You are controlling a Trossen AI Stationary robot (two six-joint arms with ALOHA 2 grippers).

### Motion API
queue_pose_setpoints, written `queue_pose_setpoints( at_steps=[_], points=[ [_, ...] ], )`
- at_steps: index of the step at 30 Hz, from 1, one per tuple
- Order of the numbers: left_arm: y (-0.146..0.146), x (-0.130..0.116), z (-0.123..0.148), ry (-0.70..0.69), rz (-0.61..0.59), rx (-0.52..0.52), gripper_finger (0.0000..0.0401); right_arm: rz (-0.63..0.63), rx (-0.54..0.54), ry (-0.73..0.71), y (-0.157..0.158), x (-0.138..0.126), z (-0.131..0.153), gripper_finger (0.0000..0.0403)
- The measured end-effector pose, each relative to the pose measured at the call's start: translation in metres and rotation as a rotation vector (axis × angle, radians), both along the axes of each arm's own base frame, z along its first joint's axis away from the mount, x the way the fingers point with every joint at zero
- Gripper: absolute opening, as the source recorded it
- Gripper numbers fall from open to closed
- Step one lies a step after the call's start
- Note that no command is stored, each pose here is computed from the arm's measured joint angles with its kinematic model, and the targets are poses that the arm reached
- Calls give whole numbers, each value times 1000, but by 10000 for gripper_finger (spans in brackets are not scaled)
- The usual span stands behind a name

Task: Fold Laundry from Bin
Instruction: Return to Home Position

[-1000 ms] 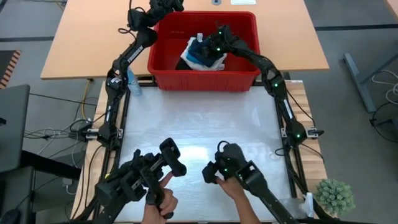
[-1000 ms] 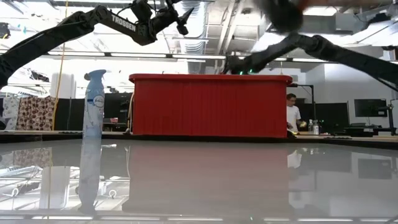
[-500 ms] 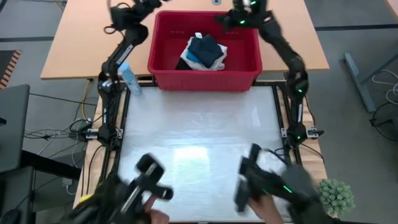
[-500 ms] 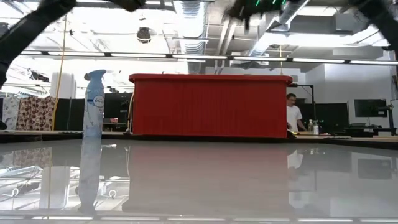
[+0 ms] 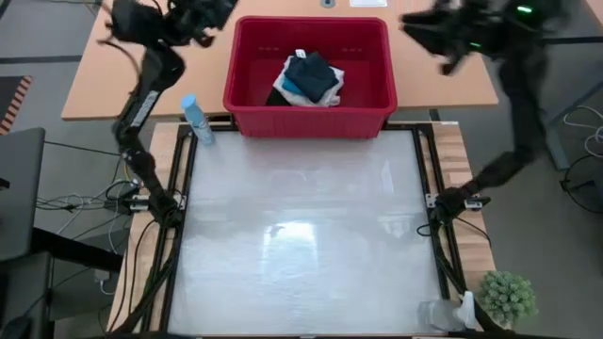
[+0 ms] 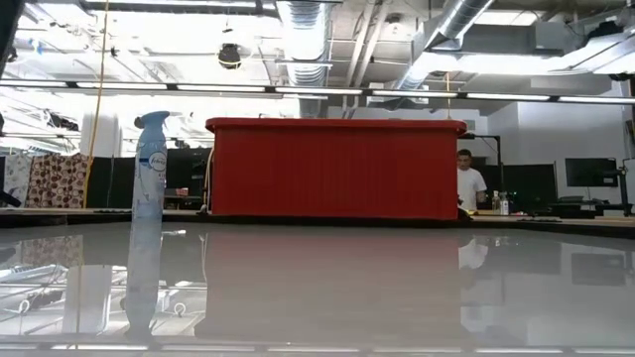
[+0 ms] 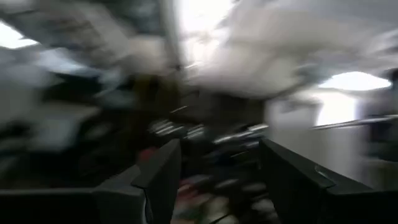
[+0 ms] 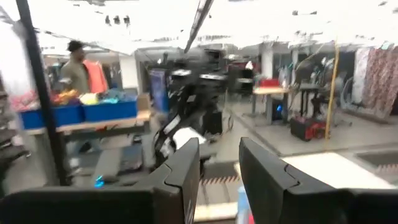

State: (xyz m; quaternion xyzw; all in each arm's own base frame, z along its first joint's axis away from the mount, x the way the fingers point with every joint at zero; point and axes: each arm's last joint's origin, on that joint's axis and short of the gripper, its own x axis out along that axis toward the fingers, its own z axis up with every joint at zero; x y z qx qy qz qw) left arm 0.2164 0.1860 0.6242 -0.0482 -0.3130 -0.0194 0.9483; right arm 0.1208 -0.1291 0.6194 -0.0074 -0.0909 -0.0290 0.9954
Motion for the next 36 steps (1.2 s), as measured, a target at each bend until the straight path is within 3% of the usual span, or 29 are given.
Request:
queue_pose_setpoints(
  at_steps=[4, 9, 13, 19, 27, 32, 36],
  points=[
    [-23, 3, -11, 193, 301, -137, 204, 44, -3, 86, 44, -29, -6, 138],
    [-63, 15, -28, 396, 425, -162, 204, 109, 133, 245, 72, -38, -33, 138],
    [-93, 34, -51, 510, 426, -160, 204, 214, 114, 262, 81, -22, -50, 138],
    [-137, 28, -88, 420, 425, -152, 204, 243, 84, 247, 90, -11, -96, 138],
    [-164, -11, -189, 334, 338, -209, 204, 238, 102, 86, 110, -50, -155, 138],
    [-173, -35, -252, 358, 280, -255, 204, 180, 144, 16, 121, -73, -201, 138],
    [-179, -52, -296, 406, 275, -307, 204, 183, 113, -50, 129, -87, -232, 138]
  ],
)
